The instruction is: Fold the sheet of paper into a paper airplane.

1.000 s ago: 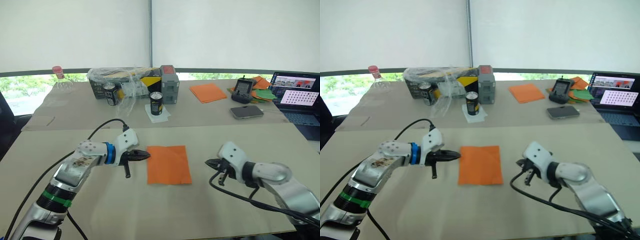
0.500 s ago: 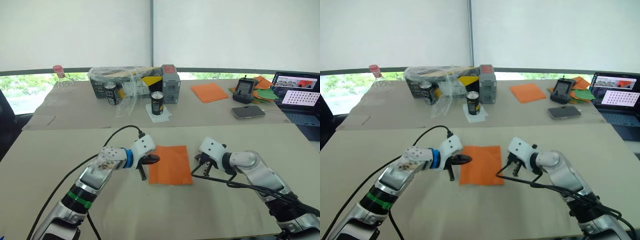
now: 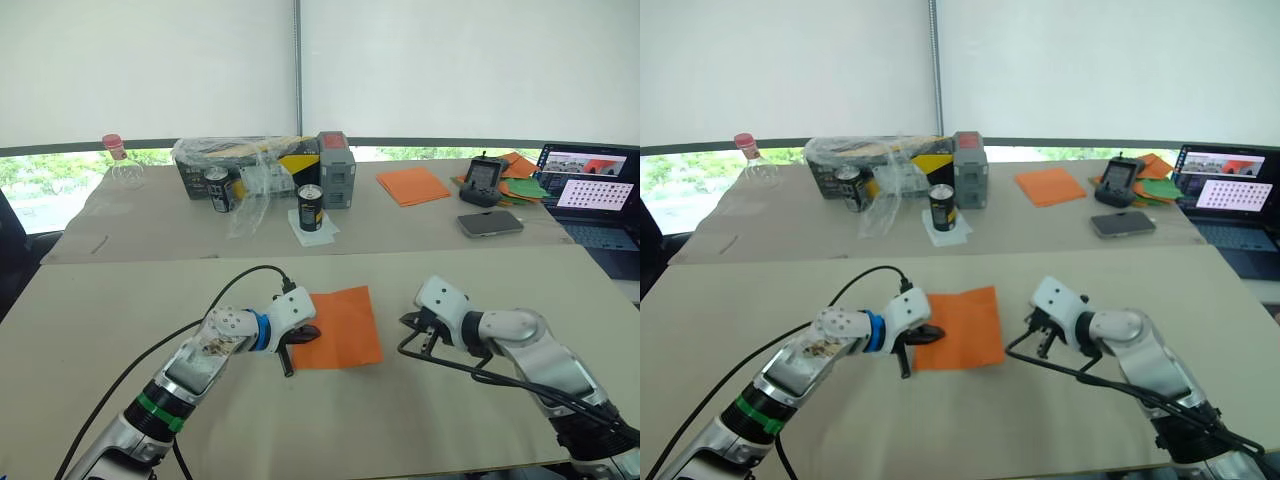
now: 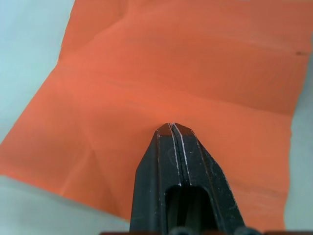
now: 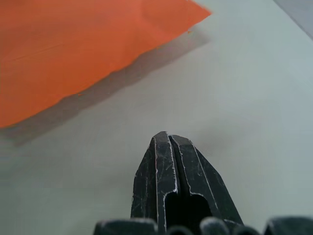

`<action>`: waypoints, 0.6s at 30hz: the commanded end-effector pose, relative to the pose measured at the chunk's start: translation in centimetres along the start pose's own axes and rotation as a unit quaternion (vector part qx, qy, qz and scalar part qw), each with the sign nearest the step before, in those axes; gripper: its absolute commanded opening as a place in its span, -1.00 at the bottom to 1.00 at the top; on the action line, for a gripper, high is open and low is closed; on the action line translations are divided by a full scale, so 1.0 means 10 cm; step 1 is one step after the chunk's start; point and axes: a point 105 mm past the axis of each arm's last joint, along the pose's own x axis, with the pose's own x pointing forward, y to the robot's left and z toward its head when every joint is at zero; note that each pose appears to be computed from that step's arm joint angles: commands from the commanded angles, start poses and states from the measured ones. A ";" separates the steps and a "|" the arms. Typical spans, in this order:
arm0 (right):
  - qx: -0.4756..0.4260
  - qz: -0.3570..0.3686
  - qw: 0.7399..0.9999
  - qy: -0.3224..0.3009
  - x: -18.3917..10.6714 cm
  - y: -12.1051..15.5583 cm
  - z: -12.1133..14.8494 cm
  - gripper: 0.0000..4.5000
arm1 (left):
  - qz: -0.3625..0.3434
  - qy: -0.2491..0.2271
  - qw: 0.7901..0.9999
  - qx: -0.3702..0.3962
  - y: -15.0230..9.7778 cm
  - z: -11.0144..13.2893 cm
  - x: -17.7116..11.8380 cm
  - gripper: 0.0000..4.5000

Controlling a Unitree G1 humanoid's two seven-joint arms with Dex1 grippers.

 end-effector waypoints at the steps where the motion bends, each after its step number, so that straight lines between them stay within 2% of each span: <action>1: -0.019 0.022 0.999 -0.027 0.14 0.09 0.09 -0.99 | 0.007 0.049 0.998 -0.028 -0.03 -0.29 0.02 -1.00; 5: -0.024 0.053 0.997 -0.041 0.30 0.19 0.13 -0.99 | 0.008 0.052 0.998 -0.032 -0.05 -0.32 0.02 -1.00; 14: 0.022 0.113 0.975 -0.188 0.25 0.27 0.73 -0.99 | 0.023 0.054 0.997 -0.051 -0.05 -0.37 -0.03 -1.00; 18: 0.028 0.137 0.965 -0.223 0.30 0.36 0.91 -0.99 | 0.030 0.042 0.996 -0.068 -0.07 -0.33 -0.05 -1.00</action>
